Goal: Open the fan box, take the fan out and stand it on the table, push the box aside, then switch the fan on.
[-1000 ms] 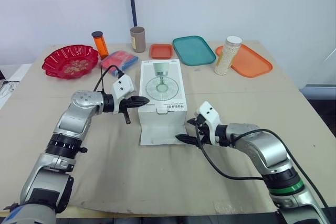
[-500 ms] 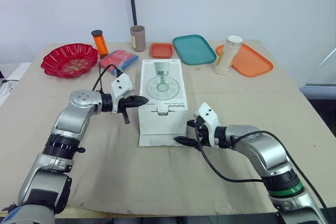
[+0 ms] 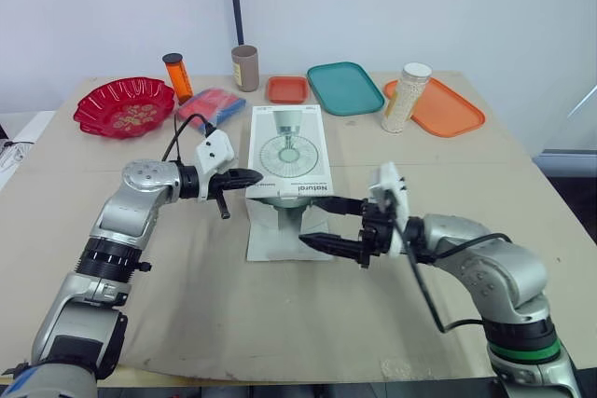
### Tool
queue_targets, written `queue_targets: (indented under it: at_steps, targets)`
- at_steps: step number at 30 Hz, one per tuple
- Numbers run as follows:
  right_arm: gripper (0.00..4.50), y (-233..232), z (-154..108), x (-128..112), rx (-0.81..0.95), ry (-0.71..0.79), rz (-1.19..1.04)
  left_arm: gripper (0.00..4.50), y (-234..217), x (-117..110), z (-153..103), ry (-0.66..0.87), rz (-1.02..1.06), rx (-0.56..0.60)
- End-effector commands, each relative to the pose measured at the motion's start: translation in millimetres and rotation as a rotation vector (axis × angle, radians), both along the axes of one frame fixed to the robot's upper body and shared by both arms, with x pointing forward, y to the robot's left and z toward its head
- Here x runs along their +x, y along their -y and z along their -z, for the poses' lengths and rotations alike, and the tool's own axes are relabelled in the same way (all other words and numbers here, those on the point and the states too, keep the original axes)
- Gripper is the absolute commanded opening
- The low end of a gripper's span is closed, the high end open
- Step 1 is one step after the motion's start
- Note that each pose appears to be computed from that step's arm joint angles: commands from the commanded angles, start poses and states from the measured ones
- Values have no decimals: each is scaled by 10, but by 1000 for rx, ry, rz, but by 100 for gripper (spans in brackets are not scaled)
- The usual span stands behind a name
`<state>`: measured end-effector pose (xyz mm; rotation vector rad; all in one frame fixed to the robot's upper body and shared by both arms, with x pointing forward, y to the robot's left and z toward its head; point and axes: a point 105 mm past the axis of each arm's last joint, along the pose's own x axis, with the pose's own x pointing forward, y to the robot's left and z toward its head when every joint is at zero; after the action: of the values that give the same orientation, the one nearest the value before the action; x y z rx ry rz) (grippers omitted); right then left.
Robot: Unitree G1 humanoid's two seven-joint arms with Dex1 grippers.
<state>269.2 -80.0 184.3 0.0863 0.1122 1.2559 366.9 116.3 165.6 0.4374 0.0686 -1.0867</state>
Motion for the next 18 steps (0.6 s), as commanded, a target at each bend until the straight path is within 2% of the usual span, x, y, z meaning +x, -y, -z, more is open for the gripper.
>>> queue_targets:
  at_steps: [1,4,7,13,18]
  targets:
    - [450,4,-196,174,55,49,74,7,-75,17,-57,20,-19,9]
    - [450,-39,-171,419,47,41,170,7,-124,27,-72,26,-44,-1]
    - [450,-99,-85,552,12,35,206,7,-200,56,-172,40,-95,-37]
    - [450,-129,86,719,-52,-5,265,7,-266,26,-443,66,-118,-137]
    - [450,-148,139,702,-74,-7,252,7,-145,-36,-523,58,-71,-177]
